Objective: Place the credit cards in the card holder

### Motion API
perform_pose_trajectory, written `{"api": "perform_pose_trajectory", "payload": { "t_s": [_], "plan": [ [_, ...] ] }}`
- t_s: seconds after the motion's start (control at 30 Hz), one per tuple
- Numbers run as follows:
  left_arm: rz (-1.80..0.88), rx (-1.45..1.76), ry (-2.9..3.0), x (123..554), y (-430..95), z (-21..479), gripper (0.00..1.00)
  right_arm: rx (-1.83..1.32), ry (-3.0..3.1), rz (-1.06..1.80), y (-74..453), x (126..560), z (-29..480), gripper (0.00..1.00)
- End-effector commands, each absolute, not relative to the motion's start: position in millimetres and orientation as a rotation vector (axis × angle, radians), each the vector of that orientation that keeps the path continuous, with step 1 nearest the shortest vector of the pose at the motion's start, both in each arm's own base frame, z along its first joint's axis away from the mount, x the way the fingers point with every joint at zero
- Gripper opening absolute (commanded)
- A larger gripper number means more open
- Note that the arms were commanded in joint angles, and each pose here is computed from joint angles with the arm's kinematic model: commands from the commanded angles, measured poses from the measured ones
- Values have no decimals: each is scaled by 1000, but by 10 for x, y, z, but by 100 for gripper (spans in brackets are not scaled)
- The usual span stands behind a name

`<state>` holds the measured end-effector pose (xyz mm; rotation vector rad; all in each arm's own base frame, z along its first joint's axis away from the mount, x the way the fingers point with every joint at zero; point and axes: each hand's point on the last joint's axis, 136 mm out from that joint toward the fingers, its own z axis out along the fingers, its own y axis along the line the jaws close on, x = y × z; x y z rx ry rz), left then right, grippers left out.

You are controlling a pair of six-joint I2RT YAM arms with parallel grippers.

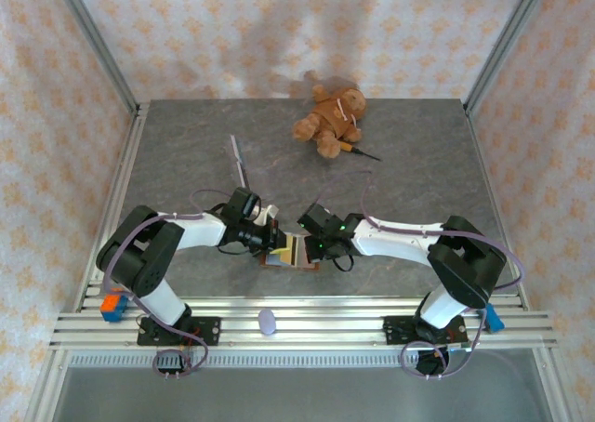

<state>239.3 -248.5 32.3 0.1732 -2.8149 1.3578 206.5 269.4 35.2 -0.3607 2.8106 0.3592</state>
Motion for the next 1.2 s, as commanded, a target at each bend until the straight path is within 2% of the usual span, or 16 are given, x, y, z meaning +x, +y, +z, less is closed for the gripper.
{"api": "perform_pose_trajectory", "payload": {
  "t_s": [0.0,0.07,0.27,0.4,0.57,0.8,0.93,1.17],
  "plan": [
    [1322,192,-2830,2409,-2454,252,6,-347,2787,385,2680,2078,403,0],
    [1302,180,-2846,2411,-2439,245,7,-348,2785,387,2679,2073,405,0],
    [1274,173,-2895,2443,-2396,253,20,-342,2782,391,2672,2077,409,0],
    [1263,144,-2930,2477,-2389,308,21,-344,2780,397,2678,2075,414,0],
    [1254,103,-2943,2488,-2422,324,19,-351,2778,406,2690,2072,423,0],
    [1102,-30,-3027,2496,-2320,399,13,-351,2780,406,2676,2066,417,0],
    [990,-123,-3049,2465,-2236,447,0,-356,2781,405,2673,2063,412,0],
    [946,-153,-3017,2416,-2224,435,0,-351,2779,402,2663,2073,423,0]
  ]
}}
